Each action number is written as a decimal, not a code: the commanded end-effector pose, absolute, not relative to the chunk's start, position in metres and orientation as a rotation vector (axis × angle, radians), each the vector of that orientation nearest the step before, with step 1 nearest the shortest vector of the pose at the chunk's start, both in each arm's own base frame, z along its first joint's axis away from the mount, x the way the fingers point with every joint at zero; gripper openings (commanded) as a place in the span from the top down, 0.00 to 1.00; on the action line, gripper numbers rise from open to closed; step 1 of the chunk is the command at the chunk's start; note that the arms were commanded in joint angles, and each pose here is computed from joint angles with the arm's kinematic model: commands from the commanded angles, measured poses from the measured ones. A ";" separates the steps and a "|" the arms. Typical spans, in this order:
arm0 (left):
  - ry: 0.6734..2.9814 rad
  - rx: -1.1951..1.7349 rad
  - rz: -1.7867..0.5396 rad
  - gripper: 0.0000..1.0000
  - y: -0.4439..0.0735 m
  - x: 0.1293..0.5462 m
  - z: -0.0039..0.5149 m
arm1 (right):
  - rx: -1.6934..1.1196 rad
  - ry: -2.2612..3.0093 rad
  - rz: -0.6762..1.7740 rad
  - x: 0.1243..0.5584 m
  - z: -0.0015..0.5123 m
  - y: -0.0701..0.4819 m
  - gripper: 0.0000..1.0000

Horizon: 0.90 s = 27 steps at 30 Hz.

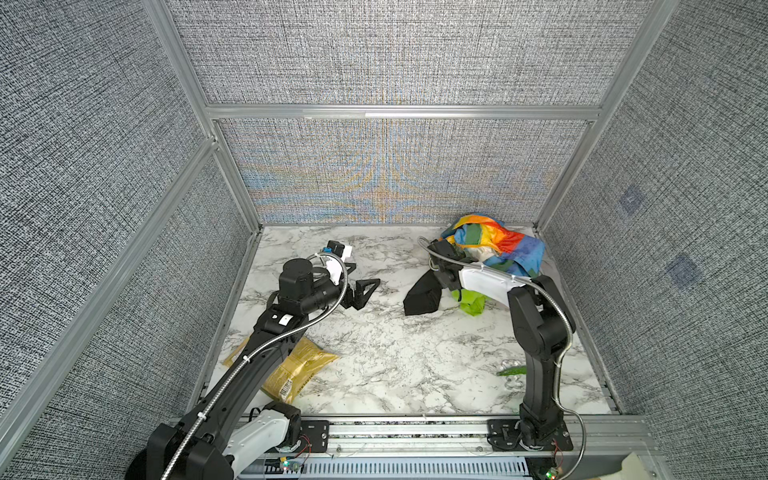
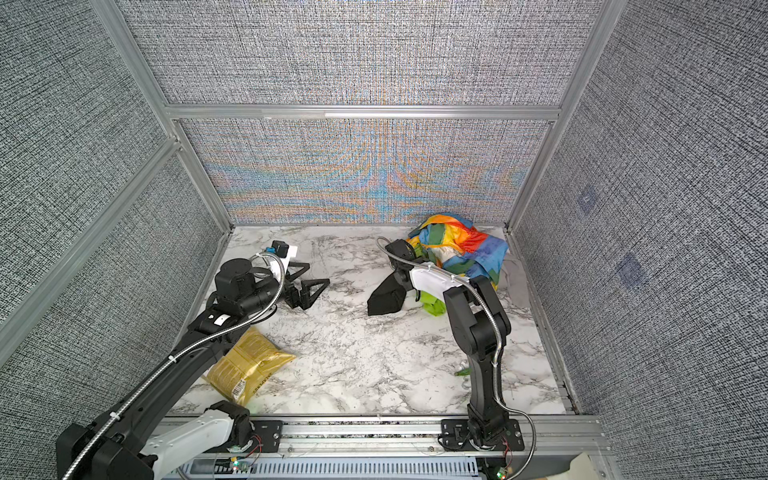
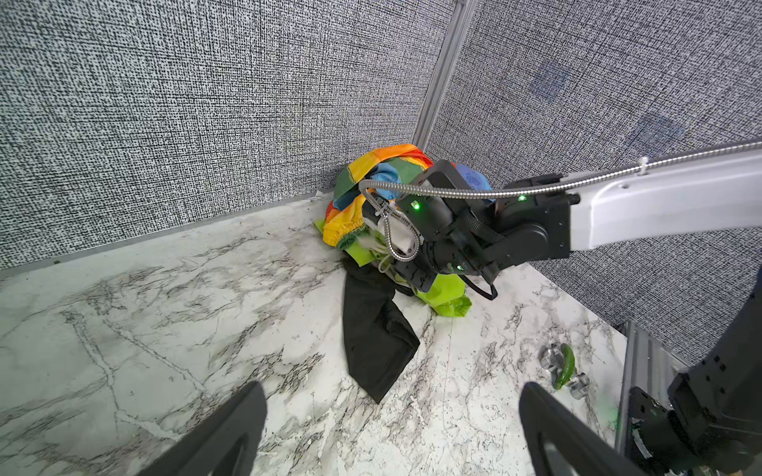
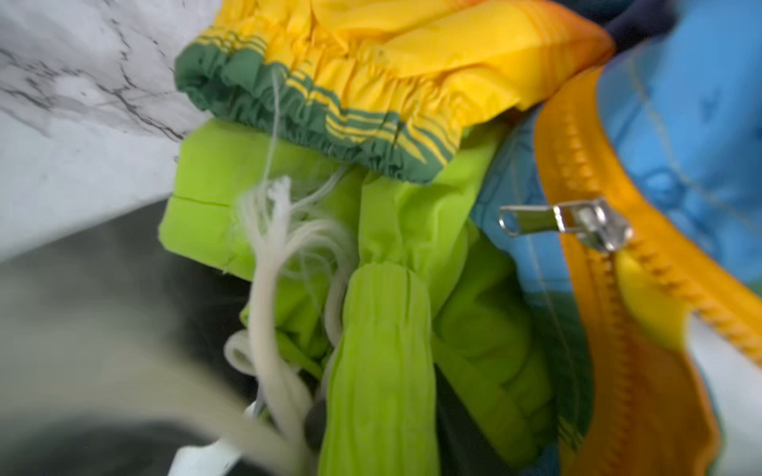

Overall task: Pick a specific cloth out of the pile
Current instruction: 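Close the right gripper on the lime-green garment's white drawstrings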

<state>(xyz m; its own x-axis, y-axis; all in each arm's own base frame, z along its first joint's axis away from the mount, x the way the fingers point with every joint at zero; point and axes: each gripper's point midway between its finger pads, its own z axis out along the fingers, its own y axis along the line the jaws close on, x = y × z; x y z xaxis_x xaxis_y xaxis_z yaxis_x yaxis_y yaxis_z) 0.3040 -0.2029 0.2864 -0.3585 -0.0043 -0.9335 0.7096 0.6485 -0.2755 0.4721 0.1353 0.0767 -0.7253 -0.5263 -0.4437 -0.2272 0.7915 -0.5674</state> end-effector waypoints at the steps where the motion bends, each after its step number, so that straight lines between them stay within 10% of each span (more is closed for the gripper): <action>1: 1.767 0.575 -0.833 0.01 -0.204 0.305 0.294 | -0.531 2.355 -0.562 0.468 0.088 0.145 0.72; 11: 1.770 0.574 -0.837 0.01 -0.205 0.306 0.292 | -0.489 2.299 -0.377 0.457 0.142 0.156 0.92; 27: 1.776 0.573 -0.844 0.01 -0.206 0.306 0.291 | -0.464 2.245 -0.263 0.447 0.193 0.161 0.94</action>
